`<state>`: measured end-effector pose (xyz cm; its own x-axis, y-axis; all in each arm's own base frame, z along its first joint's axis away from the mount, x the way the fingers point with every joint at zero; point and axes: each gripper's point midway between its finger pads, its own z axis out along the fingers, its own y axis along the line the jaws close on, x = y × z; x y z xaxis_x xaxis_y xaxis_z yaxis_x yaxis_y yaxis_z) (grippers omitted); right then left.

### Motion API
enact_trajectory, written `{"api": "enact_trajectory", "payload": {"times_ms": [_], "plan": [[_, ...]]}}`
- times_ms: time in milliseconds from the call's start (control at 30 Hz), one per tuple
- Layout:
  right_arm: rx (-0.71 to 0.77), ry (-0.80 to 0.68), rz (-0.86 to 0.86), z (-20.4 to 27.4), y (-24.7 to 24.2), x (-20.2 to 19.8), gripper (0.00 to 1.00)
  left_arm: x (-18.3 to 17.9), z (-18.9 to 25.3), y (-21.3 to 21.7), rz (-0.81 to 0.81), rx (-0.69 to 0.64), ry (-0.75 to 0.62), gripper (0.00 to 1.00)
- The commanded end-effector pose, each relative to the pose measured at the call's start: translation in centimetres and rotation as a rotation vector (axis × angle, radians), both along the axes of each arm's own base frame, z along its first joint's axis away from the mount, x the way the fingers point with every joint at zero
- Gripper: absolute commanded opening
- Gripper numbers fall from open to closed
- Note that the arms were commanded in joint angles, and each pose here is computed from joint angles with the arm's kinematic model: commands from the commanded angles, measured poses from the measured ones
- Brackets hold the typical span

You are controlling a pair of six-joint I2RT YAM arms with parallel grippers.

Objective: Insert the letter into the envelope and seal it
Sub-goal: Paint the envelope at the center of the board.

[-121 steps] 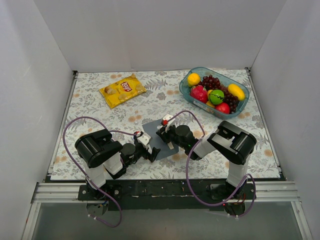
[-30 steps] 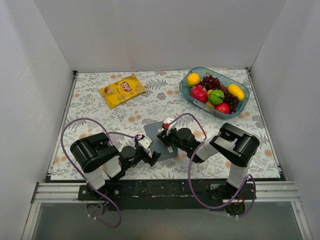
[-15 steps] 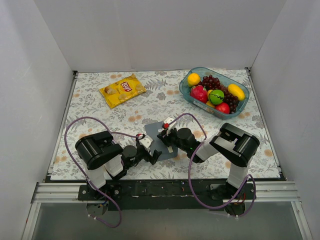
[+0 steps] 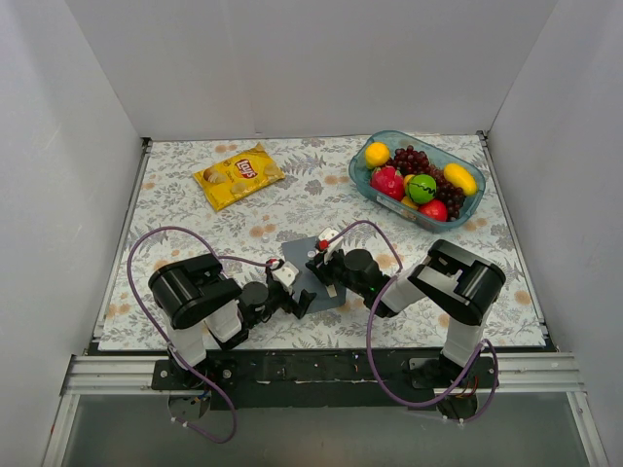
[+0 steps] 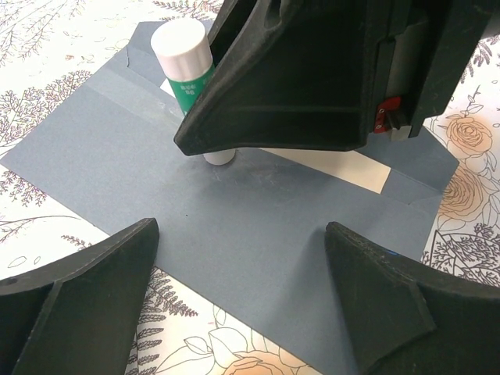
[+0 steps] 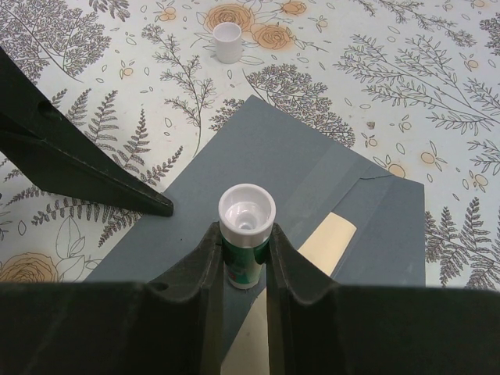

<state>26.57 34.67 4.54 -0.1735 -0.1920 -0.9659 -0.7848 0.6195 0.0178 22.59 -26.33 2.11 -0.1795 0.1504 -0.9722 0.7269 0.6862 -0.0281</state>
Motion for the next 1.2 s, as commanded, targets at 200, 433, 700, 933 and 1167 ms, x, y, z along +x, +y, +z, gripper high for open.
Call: {"api": "enact_trajectory", "payload": {"times_ms": [200, 433, 700, 933, 1167], "plan": [[-0.127, 0.096, 0.017, -3.6, -1.9, -2.6, 0.01, -1.4, -3.8, 1.2, 0.005, 0.094, 0.118, 0.86], [-0.13, 0.104, 0.022, -3.6, -2.3, -3.4, 0.01, -1.4, -3.9, 1.2, 0.005, 0.097, 0.121, 0.86], [-0.15, 0.12, -0.001, -4.3, -2.4, -3.1, 0.01, -1.4, -3.6, 1.0, -0.001, 0.089, 0.128, 0.86], [-0.178, 0.114, -0.016, -4.5, -2.2, -2.2, 0.01, -2.7, -2.8, 0.5, -0.041, 0.032, 0.17, 0.86], [-0.172, 0.112, -0.008, -4.3, -1.7, -1.5, 0.01, -5.0, -2.8, 0.0, -0.088, 0.023, 0.21, 0.85]]}}
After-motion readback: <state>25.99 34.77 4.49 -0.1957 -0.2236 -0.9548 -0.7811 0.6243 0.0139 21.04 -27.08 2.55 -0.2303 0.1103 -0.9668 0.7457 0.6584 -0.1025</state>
